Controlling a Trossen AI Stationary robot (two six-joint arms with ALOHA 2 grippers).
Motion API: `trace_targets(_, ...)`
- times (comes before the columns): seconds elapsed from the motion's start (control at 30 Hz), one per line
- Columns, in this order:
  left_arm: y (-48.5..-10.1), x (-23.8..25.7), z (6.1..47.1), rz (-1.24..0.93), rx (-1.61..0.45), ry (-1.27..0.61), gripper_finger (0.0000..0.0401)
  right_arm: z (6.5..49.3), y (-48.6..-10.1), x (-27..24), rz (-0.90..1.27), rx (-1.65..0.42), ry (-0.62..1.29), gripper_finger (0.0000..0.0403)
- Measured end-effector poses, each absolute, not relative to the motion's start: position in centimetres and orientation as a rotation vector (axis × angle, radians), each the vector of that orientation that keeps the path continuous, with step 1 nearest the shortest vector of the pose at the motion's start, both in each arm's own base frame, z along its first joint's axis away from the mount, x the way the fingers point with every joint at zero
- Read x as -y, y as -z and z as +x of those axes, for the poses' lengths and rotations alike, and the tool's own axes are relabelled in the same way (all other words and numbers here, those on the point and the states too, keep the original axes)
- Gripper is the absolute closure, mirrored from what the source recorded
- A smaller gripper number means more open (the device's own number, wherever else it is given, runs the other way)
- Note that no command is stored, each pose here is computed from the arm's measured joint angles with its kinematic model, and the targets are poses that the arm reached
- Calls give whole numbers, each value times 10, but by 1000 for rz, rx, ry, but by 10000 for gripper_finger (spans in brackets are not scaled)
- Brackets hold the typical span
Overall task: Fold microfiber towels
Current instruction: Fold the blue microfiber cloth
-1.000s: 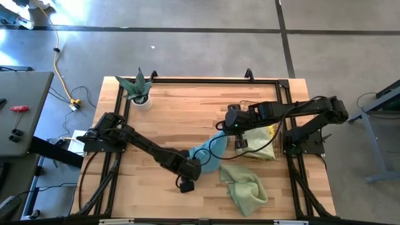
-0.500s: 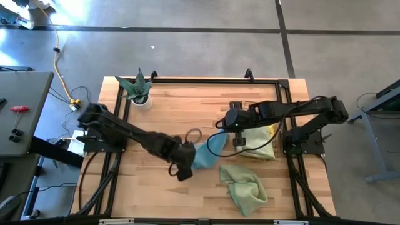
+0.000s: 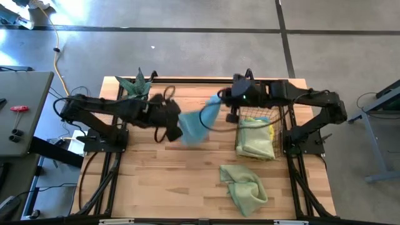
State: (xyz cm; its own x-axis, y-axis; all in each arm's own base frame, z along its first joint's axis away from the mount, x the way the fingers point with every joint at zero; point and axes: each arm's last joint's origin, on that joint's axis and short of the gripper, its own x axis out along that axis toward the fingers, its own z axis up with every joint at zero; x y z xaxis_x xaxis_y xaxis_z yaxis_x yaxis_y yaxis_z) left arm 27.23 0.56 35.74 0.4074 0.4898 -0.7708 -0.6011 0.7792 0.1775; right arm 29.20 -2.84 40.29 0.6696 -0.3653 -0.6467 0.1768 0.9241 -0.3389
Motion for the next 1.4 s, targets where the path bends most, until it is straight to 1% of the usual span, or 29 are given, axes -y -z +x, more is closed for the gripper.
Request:
trace_targets(0.07,-364,-16,269,-108,-905,-708,401,291,-403,39,-258,-780,360,403)
trace_targets(0.3,-364,-54,260,-58,-985,-780,401,303,-398,70,-184,-741,444,403)
trace_targets(0.5,-363,-80,252,-23,-1027,-864,401,325,-375,93,-155,-782,492,403)
trace_targets(0.67,-363,-108,240,17,-1096,-925,401,335,-360,122,-144,-803,554,403)
trace_targets(0.83,-365,-137,227,42,-1110,-1026,401,339,-358,151,-121,-727,633,403)
trace_targets(0.93,-366,-151,221,24,-1103,-1062,401,338,-362,160,-108,-672,643,403)
trace_targets(1.0,-365,-156,218,-35,-1099,-1040,401,339,-362,161,-91,-661,611,403)
trace_targets(1.07,-361,-154,219,-140,-1079,-958,401,338,-358,156,-27,-692,560,403)
trace_targets(1.17,-345,-143,227,-302,-1091,-774,401,333,-343,145,105,-839,494,403)
trace_targets(1.23,-326,-132,231,-361,-1149,-686,401,331,-331,136,178,-950,479,403)
trace_targets(1.4,-263,-97,234,-433,-1335,-581,401,339,-307,110,270,-1134,370,403)
